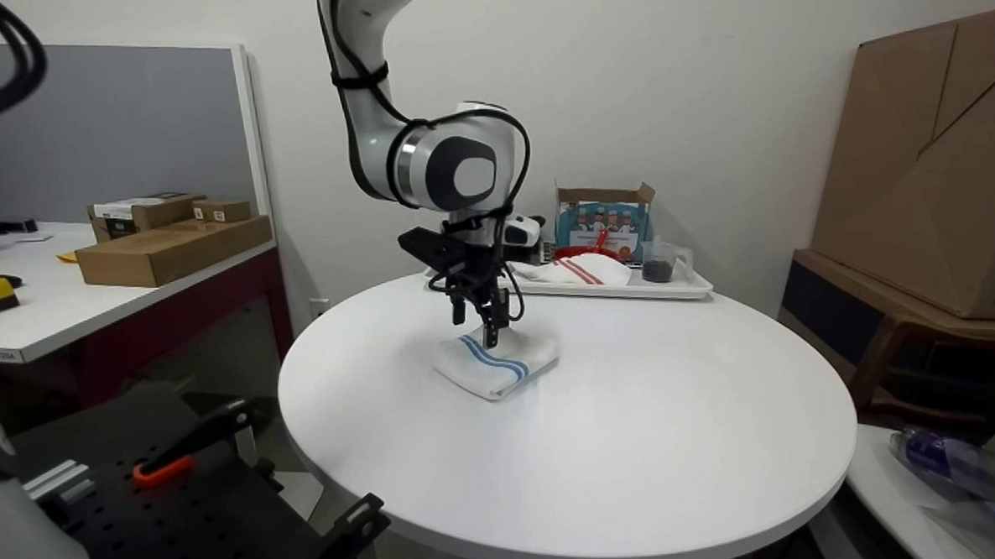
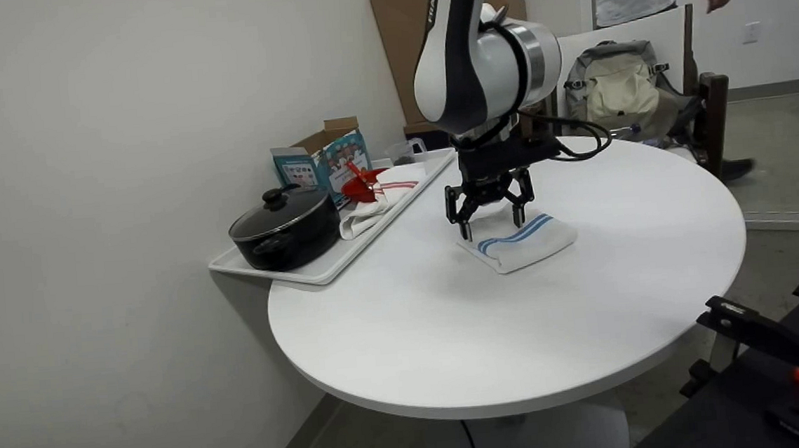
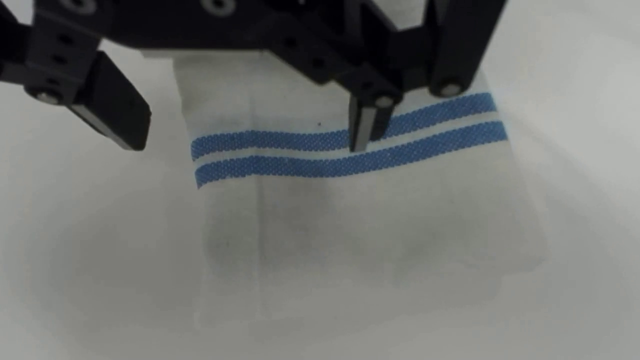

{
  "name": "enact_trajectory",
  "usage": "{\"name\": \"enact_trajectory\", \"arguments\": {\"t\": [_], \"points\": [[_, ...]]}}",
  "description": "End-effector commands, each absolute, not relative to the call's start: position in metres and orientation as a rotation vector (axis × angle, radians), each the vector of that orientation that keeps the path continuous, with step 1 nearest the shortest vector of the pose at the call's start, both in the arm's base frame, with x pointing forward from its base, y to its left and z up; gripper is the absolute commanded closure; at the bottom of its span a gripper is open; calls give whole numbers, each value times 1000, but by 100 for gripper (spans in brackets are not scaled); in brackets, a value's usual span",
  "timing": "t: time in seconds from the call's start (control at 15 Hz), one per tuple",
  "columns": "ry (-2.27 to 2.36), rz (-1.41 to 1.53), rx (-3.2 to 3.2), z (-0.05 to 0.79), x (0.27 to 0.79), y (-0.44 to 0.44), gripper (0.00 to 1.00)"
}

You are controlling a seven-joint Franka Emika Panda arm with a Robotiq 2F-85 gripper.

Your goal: Use the white and blue tea towel to wipe the table

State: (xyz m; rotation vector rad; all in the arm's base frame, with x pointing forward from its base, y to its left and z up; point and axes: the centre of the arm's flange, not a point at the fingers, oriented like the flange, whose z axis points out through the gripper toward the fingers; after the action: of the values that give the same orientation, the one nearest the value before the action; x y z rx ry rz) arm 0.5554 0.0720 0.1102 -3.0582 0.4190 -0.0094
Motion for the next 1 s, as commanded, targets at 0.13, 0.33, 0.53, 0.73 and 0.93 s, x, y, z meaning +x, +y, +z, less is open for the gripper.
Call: {"name": "enact_trajectory", "arguments": {"t": [0.13, 0.33, 0.53, 0.73, 0.93], "points": [[450, 5, -3080, 84, 556, 68, 0], [472, 1, -3071, 89, 551, 62, 0], [490, -13, -3056, 99, 547, 56, 0], [524, -44, -3038, 111, 544, 46, 0], [585, -61, -2994, 120, 539, 30, 0]]}}
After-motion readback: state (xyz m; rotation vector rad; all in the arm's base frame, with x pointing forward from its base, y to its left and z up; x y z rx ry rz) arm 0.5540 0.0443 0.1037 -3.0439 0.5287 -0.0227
